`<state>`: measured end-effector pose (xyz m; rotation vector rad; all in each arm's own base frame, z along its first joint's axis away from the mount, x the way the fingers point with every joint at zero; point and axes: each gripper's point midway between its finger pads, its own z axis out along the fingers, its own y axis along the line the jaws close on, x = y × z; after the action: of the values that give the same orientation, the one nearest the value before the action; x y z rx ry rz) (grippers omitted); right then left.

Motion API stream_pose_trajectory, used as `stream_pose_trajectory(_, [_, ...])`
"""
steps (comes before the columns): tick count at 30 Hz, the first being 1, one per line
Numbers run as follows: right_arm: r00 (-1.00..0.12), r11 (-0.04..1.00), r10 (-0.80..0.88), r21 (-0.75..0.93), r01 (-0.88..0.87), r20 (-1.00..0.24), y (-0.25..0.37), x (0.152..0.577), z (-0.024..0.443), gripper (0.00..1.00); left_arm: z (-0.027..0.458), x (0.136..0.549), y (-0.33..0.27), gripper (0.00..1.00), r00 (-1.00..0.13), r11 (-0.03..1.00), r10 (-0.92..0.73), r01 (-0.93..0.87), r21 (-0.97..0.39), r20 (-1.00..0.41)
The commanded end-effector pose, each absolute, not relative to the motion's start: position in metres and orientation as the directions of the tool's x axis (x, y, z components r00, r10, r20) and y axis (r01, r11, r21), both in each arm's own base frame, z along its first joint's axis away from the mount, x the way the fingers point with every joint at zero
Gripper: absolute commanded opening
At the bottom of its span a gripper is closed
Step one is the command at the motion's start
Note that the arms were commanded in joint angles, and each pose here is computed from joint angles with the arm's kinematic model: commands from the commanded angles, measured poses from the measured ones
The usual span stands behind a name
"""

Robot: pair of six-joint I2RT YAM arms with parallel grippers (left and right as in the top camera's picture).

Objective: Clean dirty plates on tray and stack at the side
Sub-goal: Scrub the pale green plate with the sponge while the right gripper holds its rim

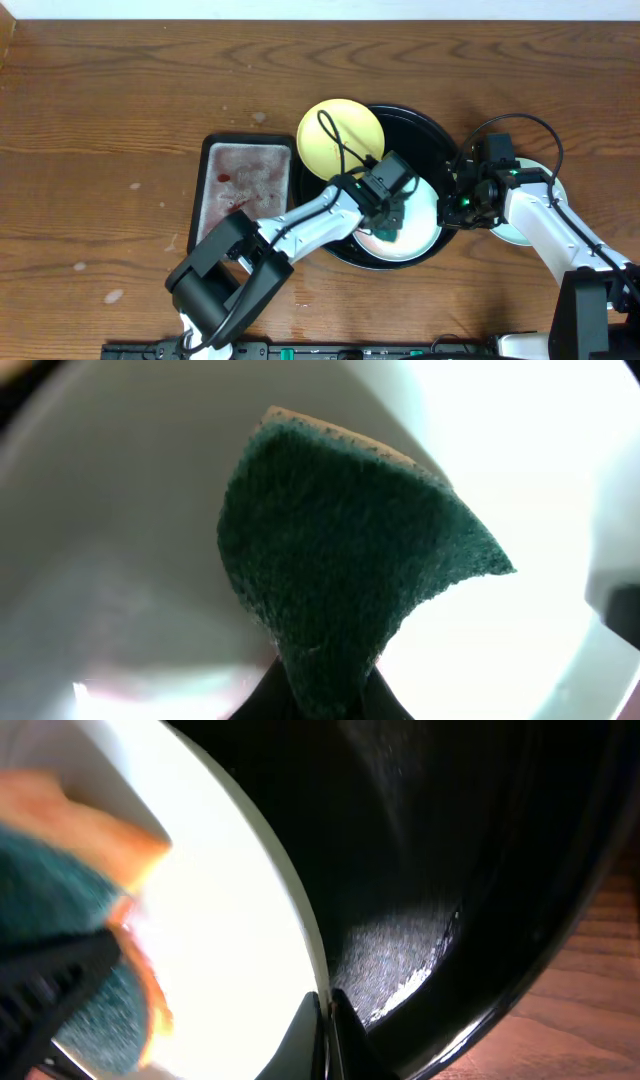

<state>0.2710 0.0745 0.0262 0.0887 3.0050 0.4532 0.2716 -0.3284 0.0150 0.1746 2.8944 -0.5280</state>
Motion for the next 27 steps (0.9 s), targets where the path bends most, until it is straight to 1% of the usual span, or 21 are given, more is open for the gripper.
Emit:
stream_pose_trajectory(1, [-0.994,0.954,0.080,0.294,0.054,-0.078,0.075,0.269,0.024,0.01,0.015,0.289,-0.304,0.07,-0.960,0.955,0.087,0.157,-0.252,-0.268])
stream_pose_trajectory(10, [-0.994,0.955,0.080,0.291,0.054,-0.080,0.074,0.269,0.024,0.01,0.083,0.297,-0.313,0.08,-0.918,0.917,0.064,0.209,-0.341,-0.392])
stream_pose_trajectory(13, [-0.994,0.955,0.080,0.291,0.054,-0.079,0.074,0.269,0.024,0.01,0.090,0.298,-0.322,0.07,-0.916,0.897,0.051,0.217,-0.386,-0.398])
stream_pose_trajectory(16, [-0.994,0.955,0.081,0.292,0.054,-0.079,0.074,0.269,0.024,0.02,0.084,0.297,-0.329,0.08,-0.920,0.888,0.058,0.225,-0.402,-0.387])
stream_pose_trajectory(20, [-0.994,0.955,0.081,0.292,0.054,-0.079,0.074,0.269,0.024,0.06,0.063,0.295,-0.336,0.08,-0.927,0.893,0.078,0.229,-0.388,-0.367])
stream_pose_trajectory(24, [-0.994,0.955,0.080,0.292,0.054,-0.079,0.074,0.269,0.024,0.04,0.038,0.293,-0.334,0.07,-0.940,0.907,0.092,0.216,-0.361,-0.329])
stream_pose_trajectory(27, [-0.994,0.955,0.080,0.293,0.054,-0.080,0.074,0.270,0.024,0.05,0.022,0.291,-0.332,0.07,-0.948,0.917,0.101,0.206,-0.341,-0.301])
